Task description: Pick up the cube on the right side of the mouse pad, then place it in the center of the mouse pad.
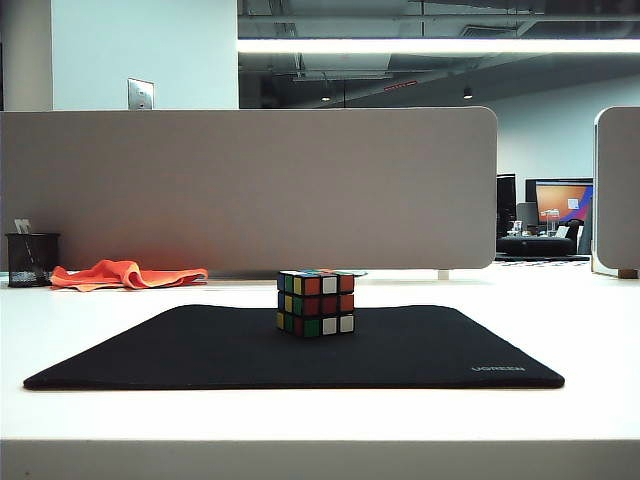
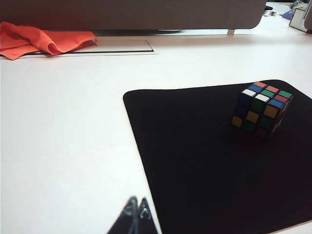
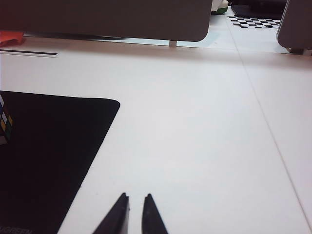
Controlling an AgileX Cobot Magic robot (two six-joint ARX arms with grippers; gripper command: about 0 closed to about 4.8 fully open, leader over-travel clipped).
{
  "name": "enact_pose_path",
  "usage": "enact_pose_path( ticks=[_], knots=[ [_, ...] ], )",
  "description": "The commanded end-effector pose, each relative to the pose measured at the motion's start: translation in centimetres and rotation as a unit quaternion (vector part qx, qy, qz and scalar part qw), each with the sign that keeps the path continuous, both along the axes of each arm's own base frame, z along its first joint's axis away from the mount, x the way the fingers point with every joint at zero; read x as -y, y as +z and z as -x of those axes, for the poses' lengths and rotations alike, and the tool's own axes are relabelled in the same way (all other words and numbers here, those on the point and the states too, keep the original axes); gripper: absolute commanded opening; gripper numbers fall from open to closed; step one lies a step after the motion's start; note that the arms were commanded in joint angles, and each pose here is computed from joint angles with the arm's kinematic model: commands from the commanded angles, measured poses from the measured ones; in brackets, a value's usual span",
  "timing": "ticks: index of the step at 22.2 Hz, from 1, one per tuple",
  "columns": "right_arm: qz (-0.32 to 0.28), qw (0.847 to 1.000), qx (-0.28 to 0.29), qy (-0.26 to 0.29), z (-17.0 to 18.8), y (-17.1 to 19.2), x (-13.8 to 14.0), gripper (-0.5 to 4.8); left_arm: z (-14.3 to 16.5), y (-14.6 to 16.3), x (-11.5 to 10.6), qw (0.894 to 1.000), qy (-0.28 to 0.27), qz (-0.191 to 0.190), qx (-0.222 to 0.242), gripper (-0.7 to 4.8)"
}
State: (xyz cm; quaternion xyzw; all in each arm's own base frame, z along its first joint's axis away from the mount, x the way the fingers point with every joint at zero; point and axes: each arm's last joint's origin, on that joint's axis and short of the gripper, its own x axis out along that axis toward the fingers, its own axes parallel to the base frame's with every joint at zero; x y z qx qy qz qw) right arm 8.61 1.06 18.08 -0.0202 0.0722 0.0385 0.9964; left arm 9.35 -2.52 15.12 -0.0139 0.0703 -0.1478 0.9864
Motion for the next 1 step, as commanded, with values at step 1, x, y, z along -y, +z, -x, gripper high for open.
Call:
enact_pose_path(
  ticks=[1],
  knots=[
    [-0.003, 1.0, 0.011, 0.001, 0.03, 0.32, -0.01, 0.53, 0.02, 0.14, 0.01, 1.0, -0.004, 0.001, 0.003, -0.06]
  ],
)
